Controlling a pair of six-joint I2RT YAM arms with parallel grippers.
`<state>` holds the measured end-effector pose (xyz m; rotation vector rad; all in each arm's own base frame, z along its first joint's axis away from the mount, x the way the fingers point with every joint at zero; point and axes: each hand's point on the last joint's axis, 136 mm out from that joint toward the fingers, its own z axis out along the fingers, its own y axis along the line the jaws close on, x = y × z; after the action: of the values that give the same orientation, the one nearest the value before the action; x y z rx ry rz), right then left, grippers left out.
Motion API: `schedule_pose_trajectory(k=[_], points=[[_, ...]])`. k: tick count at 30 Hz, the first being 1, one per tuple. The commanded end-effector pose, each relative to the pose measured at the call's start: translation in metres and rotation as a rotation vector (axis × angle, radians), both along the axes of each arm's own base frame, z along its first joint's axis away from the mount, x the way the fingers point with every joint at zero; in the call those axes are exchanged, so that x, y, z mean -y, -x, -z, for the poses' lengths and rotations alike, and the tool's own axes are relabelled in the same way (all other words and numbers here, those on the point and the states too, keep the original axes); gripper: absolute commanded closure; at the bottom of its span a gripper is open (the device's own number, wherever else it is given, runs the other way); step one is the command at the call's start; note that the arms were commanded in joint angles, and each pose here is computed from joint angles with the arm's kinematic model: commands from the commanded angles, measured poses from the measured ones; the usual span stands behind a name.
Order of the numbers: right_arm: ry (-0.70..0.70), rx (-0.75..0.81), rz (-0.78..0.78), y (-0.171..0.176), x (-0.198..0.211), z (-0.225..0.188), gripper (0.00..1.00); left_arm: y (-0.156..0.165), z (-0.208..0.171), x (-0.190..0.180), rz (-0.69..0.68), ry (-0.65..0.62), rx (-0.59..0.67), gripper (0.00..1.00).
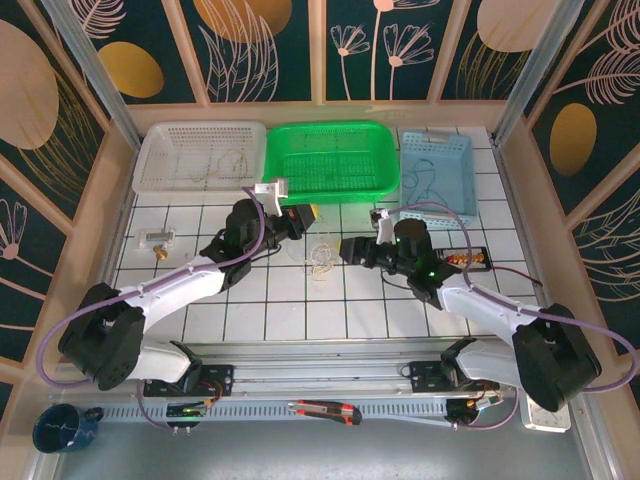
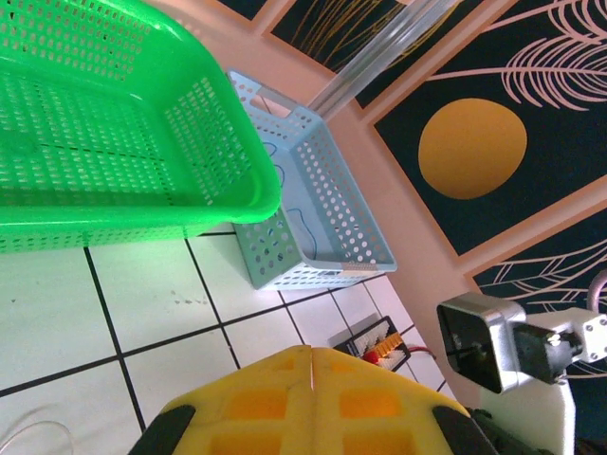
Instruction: Untangle the cables
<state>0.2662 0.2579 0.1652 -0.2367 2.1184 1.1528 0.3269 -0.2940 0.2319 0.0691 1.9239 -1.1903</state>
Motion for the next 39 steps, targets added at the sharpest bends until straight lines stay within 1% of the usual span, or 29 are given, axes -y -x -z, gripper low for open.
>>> schedule_pose_trajectory(k=[1, 7, 11, 15, 20, 23, 29, 36, 39], points=[[-0.038, 0.026, -0.025, -0.004, -0.013, -0.014, 0.37, 0.003, -0.024, 0.004, 0.022, 0.02, 0.05, 1.0], [-0.104, 0.059, -0.024, -0.022, -0.039, -0.025, 0.33, 0.004, -0.028, 0.005, 0.031, 0.032, 0.049, 1.0], [-0.127, 0.053, 0.007, -0.041, -0.049, -0.019, 0.35, 0.005, -0.03, 0.005, 0.032, 0.037, 0.048, 1.0], [-0.146, 0.011, 0.051, -0.05, -0.048, -0.002, 0.38, 0.006, -0.034, 0.004, 0.03, 0.044, 0.053, 1.0], [-0.178, -0.045, 0.131, -0.057, -0.034, 0.016, 0.38, 0.009, -0.039, 0.002, 0.033, 0.053, 0.061, 1.0], [-0.22, -0.05, 0.145, -0.056, -0.028, 0.015, 0.38, 0.01, -0.042, 0.001, 0.034, 0.051, 0.065, 1.0], [-0.244, -0.063, 0.154, -0.055, -0.021, 0.017, 0.38, 0.012, -0.043, 0.0, 0.035, 0.049, 0.067, 1.0], [-0.332, -0.048, 0.107, -0.051, -0.021, -0.002, 0.38, 0.013, -0.04, -0.001, 0.034, 0.045, 0.062, 1.0], [-0.345, -0.075, 0.125, -0.054, -0.018, 0.003, 0.38, 0.014, -0.046, -0.001, 0.036, 0.057, 0.07, 1.0]])
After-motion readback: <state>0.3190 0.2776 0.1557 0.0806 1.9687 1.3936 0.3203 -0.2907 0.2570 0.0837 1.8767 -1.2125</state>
